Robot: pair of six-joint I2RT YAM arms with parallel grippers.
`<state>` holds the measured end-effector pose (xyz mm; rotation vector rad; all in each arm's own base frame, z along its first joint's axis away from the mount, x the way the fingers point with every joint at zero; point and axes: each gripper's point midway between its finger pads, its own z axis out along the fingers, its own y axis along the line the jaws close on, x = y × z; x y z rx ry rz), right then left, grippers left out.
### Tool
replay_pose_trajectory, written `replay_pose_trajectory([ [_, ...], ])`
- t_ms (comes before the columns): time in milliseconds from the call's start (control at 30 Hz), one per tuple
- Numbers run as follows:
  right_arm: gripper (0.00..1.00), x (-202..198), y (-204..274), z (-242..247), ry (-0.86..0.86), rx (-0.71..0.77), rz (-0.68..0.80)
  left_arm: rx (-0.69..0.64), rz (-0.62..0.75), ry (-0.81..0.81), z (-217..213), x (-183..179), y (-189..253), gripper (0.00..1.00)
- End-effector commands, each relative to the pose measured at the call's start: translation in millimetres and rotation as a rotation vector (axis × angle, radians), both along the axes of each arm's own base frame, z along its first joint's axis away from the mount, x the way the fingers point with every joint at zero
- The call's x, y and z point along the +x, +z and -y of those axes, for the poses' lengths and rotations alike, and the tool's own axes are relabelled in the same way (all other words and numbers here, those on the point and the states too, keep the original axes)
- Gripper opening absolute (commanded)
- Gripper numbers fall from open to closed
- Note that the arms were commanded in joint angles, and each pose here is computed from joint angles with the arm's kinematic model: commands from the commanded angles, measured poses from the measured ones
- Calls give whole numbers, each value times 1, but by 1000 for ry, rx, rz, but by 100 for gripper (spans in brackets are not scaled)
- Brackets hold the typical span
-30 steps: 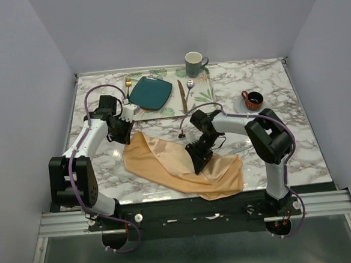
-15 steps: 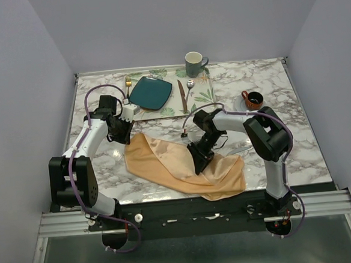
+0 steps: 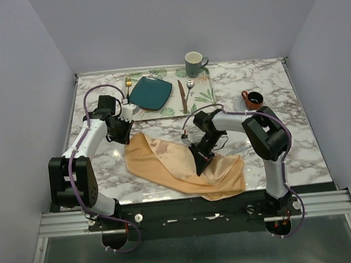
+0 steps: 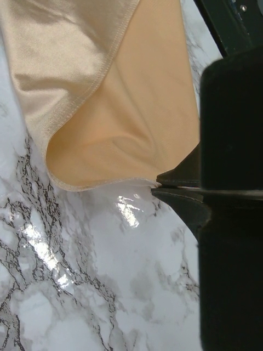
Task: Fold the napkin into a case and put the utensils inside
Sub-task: Flatten out the crumpled napkin at the center of the board.
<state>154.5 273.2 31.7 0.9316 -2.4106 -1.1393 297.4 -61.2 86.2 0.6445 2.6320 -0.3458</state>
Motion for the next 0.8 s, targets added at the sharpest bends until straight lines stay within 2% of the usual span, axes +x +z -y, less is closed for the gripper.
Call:
replay_pose_trajectory([
  [0,1,24,32,-5,-13,55,128,-49,47,11,2,2,24,0],
  [200,1,95,111,5,-110,102,512,-40,191,58,-9,21,75,0],
  [267,1,123,134,20,-140,68,649,-25,255,74,-15,27,94,0],
  [367,0,147,152,48,-132,1,847,-6,344,103,-23,40,125,0],
  [500,1,176,208,68,-179,12,1051,-14,492,124,-24,54,180,0],
  [633,1,185,285,80,-214,58,1320,-14,683,160,-29,51,248,0],
  [767,1,169,352,93,-272,126,1534,-9,832,195,-35,31,301,0],
])
